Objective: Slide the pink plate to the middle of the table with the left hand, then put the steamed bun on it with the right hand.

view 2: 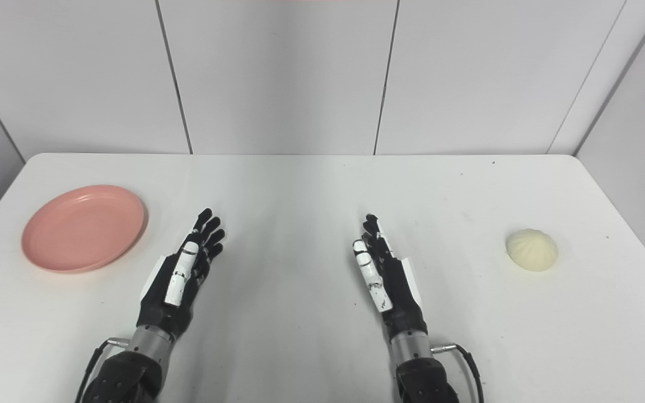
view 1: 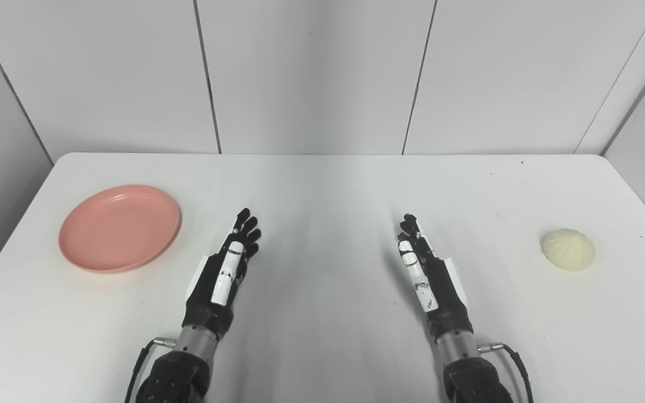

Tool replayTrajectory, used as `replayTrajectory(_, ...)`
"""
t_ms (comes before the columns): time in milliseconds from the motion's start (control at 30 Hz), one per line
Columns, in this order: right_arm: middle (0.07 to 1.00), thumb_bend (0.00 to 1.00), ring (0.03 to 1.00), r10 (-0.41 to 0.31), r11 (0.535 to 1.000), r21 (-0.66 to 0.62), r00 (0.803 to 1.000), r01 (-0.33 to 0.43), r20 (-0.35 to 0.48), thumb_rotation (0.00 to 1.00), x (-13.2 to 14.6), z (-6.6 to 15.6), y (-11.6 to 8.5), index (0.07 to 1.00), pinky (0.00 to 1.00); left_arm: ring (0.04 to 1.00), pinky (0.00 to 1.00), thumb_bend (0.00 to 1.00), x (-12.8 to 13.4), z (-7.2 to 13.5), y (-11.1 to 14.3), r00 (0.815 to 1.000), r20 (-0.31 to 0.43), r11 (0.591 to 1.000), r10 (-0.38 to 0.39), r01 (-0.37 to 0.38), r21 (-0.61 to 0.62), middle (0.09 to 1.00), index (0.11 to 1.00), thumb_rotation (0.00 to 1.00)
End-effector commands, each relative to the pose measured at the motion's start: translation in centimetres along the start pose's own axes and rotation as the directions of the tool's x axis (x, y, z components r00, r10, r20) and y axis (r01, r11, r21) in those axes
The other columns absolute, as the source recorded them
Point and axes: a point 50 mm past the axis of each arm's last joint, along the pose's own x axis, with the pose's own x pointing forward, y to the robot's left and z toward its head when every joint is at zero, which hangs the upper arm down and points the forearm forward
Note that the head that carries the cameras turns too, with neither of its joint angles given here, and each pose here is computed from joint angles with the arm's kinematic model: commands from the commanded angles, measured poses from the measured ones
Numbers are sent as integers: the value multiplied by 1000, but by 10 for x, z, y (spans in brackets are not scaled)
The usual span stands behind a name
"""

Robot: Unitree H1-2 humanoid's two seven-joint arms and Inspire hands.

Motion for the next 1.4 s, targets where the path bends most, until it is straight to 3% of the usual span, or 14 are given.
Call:
replayTrajectory(0,954,276,929,31,999,8,999,-31,10,1000,1,2,6,964,918,975,983,374,-14,-31,5,992,-125,1000,20,-21,-10,990,1000,1000)
replayTrajectory(833,954,273,927,29,1000,9,1000,-29,6,1000,0,0,4,962,916,973,984,372,-14,-31,2,992,-128,1000,17,-19,-13,989,1000,1000)
replayTrajectory(1067,969,269,949,42,999,18,999,-43,18,1000,0,-5,-16,981,951,977,992,370,-5,-40,-17,992,-129,1000,9,-10,-7,991,1000,1000)
replayTrajectory(1367,978,164,963,42,998,50,999,-43,32,1000,2,-8,-32,996,980,981,976,345,7,-48,-34,992,-124,1000,15,-16,-6,992,1000,1000)
